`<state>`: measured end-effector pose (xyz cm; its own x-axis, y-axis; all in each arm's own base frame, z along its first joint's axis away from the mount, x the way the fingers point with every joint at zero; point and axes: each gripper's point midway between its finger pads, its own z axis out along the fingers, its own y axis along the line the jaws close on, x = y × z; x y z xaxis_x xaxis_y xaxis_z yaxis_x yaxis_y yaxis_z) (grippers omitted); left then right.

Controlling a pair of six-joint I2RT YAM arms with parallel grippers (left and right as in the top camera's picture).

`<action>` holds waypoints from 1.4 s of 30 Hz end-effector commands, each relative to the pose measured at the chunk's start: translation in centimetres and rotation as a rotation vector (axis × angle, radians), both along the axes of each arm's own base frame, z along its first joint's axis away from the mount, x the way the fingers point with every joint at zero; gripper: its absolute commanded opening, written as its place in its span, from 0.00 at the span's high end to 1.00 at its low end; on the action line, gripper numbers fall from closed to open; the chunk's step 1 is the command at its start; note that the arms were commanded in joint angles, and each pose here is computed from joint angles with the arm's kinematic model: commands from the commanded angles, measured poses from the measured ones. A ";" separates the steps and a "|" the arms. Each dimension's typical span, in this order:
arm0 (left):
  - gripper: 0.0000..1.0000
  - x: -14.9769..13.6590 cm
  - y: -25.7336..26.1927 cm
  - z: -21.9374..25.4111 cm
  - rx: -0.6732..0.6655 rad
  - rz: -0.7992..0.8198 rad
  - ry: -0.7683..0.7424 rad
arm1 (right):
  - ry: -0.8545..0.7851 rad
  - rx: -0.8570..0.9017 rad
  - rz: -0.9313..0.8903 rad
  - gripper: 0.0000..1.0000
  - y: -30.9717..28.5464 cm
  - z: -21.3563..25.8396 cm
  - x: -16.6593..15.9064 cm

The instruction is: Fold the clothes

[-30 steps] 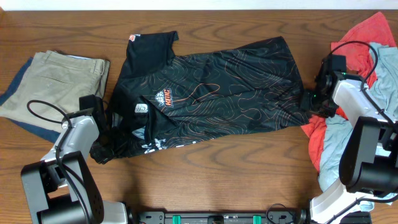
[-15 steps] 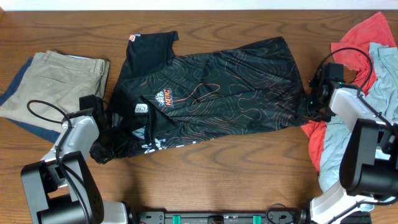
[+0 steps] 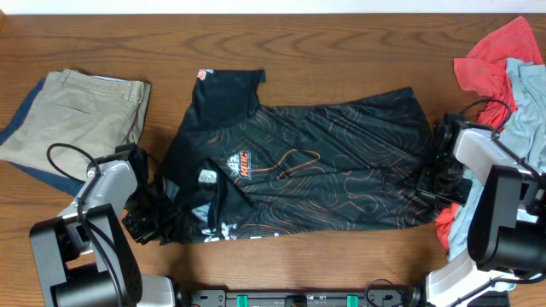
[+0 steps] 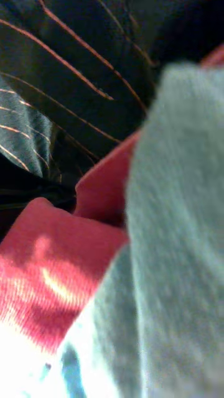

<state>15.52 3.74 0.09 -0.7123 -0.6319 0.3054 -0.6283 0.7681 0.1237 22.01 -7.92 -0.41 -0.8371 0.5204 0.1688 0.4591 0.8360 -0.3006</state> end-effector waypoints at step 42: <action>0.02 34.0 -5.2 2.3 -0.013 -0.438 -0.827 | -0.595 0.388 0.337 0.26 8.1 13.0 13.4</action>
